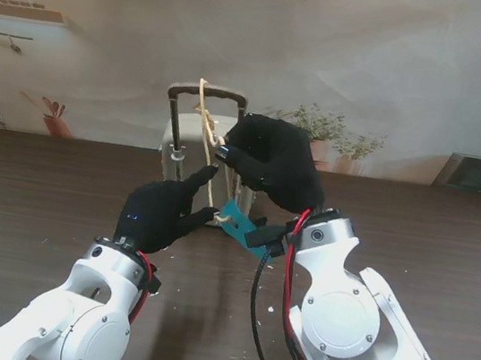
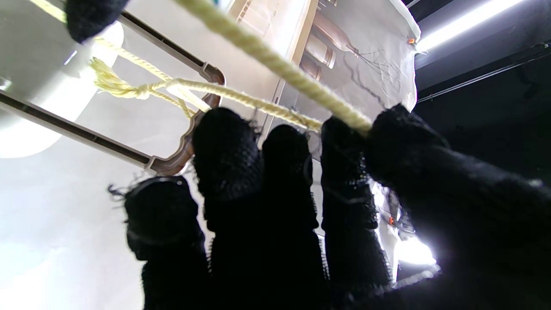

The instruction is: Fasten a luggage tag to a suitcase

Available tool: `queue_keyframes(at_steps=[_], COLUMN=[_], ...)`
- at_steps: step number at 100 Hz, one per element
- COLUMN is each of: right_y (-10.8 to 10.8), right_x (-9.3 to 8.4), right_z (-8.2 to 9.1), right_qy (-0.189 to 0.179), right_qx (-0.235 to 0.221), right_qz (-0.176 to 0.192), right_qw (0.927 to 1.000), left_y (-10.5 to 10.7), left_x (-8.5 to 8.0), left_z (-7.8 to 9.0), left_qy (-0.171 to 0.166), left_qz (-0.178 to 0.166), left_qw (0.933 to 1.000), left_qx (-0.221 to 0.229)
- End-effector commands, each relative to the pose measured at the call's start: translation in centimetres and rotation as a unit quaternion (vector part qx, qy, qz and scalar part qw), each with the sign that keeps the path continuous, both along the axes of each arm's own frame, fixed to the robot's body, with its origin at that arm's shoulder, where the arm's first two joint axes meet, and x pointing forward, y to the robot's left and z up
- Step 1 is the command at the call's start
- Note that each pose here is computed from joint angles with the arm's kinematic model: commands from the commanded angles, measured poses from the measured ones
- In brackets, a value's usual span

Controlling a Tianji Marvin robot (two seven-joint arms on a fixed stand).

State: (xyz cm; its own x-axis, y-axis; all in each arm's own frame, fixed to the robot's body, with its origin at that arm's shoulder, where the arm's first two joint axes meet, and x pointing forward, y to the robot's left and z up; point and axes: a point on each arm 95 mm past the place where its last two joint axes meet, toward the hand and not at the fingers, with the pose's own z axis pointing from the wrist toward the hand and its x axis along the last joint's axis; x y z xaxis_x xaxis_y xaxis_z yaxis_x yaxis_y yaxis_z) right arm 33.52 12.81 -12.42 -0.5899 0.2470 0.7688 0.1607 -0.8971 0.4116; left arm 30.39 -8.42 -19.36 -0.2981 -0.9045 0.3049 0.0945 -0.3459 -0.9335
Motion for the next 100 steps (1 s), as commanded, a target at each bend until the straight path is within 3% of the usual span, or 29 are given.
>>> queue_keyframes(at_steps=[1, 27, 100], right_y=[0.1, 0.3, -0.2], right_x=[-0.2, -0.2, -0.3], right_z=[0.0, -0.2, -0.5], right_qy=[0.001, 0.003, 0.004], right_qx=[-0.002, -0.002, -0.004], right_qz=[0.007, 0.01, 0.006], right_qw=[1.0, 0.9999, 1.0], left_y=[-0.1, 0.2, 0.6], left_x=[0.0, 0.4, 5.4], left_z=[0.1, 0.5, 1.3], left_qy=[0.008, 0.03, 0.038], left_qz=[-0.001, 0.006, 0.037], left_qw=[0.9999, 0.999, 0.9984], left_qx=[0.011, 0.033, 0.021])
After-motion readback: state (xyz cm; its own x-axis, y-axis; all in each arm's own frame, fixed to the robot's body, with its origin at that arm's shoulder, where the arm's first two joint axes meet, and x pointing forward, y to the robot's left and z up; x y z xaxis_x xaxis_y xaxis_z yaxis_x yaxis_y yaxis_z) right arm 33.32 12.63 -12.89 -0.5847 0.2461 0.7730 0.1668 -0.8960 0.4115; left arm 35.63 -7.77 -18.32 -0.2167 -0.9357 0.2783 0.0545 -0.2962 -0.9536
